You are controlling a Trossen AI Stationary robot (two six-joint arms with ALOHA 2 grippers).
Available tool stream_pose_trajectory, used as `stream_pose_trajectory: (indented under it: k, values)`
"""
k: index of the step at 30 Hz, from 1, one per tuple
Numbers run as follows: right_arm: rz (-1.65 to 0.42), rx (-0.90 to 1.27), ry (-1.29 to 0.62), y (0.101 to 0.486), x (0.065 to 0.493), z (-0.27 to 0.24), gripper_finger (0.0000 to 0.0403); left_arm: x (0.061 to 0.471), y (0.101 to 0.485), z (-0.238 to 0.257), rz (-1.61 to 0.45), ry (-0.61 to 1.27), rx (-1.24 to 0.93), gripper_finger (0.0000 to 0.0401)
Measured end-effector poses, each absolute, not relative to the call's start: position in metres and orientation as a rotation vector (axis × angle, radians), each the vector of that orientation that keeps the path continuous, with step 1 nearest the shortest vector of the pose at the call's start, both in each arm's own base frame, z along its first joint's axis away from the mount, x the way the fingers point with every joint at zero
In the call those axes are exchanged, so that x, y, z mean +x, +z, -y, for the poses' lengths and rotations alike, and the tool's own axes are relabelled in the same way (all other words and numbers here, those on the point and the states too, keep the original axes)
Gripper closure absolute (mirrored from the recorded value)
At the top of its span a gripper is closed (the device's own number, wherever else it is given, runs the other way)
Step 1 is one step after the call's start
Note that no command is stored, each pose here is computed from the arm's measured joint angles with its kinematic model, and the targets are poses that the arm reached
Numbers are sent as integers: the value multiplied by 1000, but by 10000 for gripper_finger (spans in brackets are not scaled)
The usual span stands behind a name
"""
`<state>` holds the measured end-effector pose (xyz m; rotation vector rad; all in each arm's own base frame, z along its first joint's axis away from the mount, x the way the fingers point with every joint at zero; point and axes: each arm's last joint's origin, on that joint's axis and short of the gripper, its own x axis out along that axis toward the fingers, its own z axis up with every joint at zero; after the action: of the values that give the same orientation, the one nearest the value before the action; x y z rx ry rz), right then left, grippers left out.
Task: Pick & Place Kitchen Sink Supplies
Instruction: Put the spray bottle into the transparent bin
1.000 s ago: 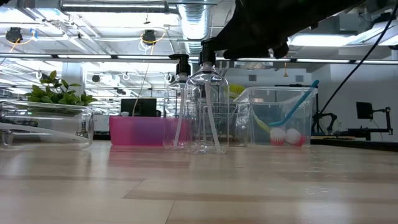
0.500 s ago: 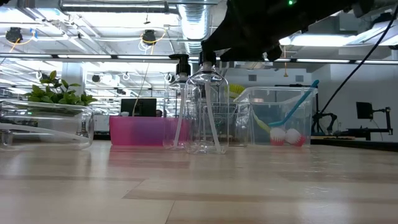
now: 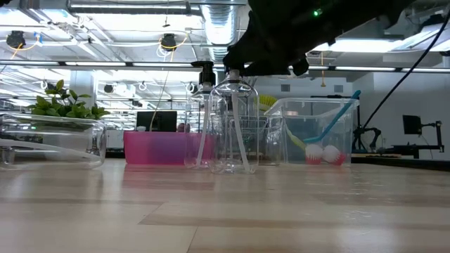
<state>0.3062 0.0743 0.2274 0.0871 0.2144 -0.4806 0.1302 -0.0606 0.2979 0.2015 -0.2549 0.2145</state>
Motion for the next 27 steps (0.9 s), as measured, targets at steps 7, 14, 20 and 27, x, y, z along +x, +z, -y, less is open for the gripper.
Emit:
stream_pose_trajectory:
  k: [7,14,20,27]
  values:
    - [-188,74,-457,231,308,-74,78,130,298,61,255,215,201,284]
    - [-180,72,-462,232,309,-71,95,130,298,61,255,214,201,284]
    - [-180,73,-472,232,309,-68,127,130,298,61,255,214,202,284]
    - [-180,72,-472,232,309,-68,174,130,298,61,255,214,201,284]
